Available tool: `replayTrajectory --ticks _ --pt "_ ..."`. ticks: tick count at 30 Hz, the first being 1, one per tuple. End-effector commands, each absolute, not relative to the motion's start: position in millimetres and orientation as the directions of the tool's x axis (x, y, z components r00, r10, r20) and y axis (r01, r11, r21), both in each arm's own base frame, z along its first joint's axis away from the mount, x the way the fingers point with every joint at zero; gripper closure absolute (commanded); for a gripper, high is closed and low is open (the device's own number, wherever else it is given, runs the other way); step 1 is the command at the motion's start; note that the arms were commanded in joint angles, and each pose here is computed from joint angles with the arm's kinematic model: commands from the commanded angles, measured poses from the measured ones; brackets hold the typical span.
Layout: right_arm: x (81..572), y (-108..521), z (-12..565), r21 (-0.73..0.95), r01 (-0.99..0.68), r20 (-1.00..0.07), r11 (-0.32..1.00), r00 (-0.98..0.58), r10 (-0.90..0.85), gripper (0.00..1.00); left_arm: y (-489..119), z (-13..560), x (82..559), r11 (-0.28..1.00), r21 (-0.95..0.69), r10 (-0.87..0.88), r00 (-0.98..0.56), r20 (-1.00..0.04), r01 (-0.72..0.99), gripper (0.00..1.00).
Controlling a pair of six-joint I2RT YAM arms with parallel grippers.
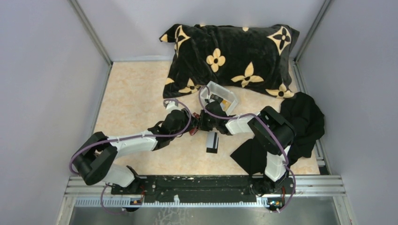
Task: Put the credit cards into the card holder
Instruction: Close the card holder at the center of the board.
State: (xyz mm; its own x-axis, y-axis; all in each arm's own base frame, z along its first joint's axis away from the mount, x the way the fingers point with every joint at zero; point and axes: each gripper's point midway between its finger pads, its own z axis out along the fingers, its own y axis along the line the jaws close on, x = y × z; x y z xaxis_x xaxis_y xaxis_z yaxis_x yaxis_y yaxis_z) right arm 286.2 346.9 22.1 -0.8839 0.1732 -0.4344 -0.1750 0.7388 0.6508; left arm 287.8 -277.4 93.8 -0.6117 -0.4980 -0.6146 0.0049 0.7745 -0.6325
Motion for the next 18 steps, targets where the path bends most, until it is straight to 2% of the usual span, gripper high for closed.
replayTrajectory --ticks 1,7,10,15,18 --pt "267.7 347.2 6.4 0.625 -0.162 -0.392 0.763 -0.911 0.127 1.0 -288.0 99.8 288.1 0.764 -0.644 -0.49 -0.614 -0.619 0.04 0.51" --pt "258.0 355.1 10.1 0.648 -0.157 -0.377 0.745 -0.916 0.135 1.0 -282.1 88.8 280.6 0.775 -0.632 -0.481 -0.631 -0.609 0.02 0.51" --pt "252.4 353.9 6.8 0.63 -0.159 -0.382 0.76 -0.916 0.125 0.89 -282.3 84.0 279.1 0.777 -0.63 -0.477 -0.64 -0.603 0.014 0.51" --pt "250.8 337.9 1.7 0.585 -0.147 -0.406 0.798 -0.904 0.131 0.63 -284.3 77.8 278.2 0.788 -0.615 -0.463 -0.648 -0.605 0.011 0.51" --pt "252.0 329.1 3.5 0.554 -0.157 -0.434 0.818 -0.892 0.123 0.59 -283.8 75.0 277.3 0.792 -0.61 -0.461 -0.65 -0.605 0.007 0.51"
